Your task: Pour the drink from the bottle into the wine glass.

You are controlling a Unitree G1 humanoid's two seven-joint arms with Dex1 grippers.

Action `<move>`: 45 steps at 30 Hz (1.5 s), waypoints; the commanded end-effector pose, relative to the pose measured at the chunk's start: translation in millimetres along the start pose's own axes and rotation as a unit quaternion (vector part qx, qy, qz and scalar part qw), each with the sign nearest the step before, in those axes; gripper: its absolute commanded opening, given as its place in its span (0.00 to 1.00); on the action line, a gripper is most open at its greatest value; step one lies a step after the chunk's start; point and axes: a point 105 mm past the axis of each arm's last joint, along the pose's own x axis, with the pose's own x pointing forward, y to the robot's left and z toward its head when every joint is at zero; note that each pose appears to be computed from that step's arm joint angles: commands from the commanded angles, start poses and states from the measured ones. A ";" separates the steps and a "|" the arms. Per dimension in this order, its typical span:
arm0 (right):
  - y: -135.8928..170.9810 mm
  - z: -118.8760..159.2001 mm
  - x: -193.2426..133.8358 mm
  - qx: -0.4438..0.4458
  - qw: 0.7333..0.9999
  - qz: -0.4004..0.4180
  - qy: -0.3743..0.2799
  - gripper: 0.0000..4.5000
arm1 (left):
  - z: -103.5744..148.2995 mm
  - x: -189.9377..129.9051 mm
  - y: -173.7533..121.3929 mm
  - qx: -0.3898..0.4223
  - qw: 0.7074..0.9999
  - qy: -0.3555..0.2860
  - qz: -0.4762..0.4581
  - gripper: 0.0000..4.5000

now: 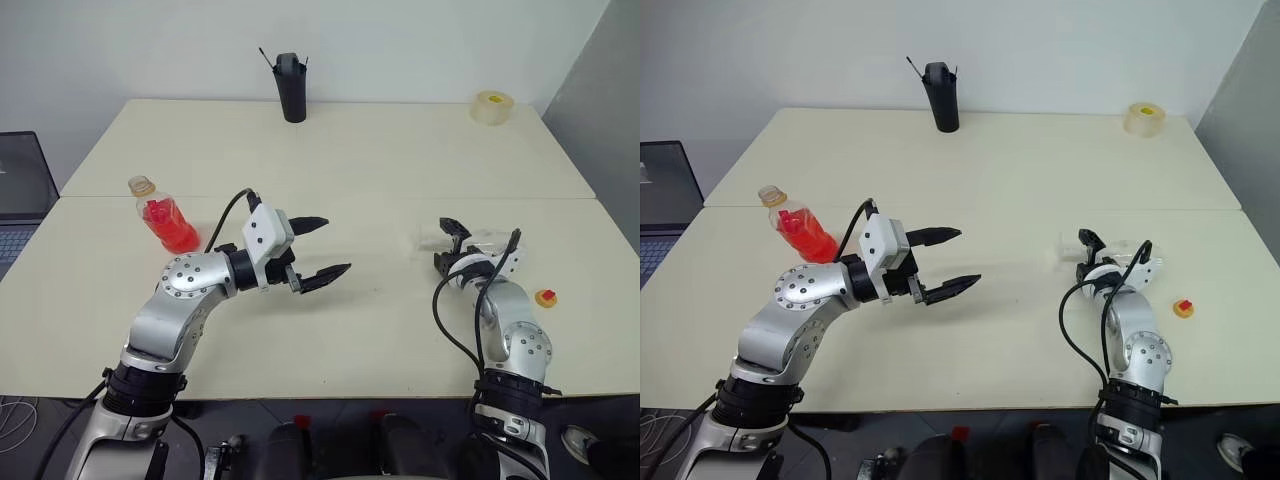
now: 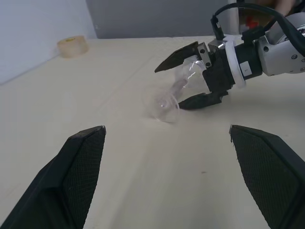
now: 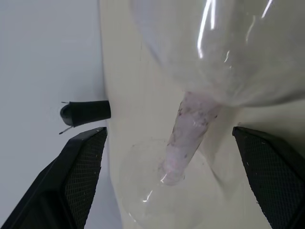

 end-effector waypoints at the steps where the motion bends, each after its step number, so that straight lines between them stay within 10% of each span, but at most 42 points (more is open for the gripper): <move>1: 4.7 8.9 4.0 0.008 1.000 0.015 -0.017 0.96 | 12.7 -1.5 -0.1 0.019 1.000 -0.015 0.006 1.00; 14: 1.5 11.4 11.6 -0.026 0.999 0.019 -0.021 0.04 | 12.3 -5.0 4.4 0.022 1.000 -0.011 0.020 1.00; 26: 32.1 -26.7 9.1 -0.324 0.941 0.095 0.036 0.03 | -5.3 -11.4 12.1 -0.037 0.998 -0.017 0.055 1.00; 29: 43.4 -38.1 7.0 -0.453 0.881 0.130 0.035 0.03 | -11.6 -15.9 15.8 -0.049 0.996 -0.013 0.069 1.00; 34: 70.4 -78.0 0.1 -0.662 0.707 0.248 0.019 0.03 | -26.7 -33.4 19.5 -0.060 0.994 0.011 0.095 1.00; 45: 75.7 -148.3 4.8 -0.699 0.600 0.383 0.078 0.03 | -38.6 -73.6 22.7 -0.081 0.984 0.041 0.152 1.00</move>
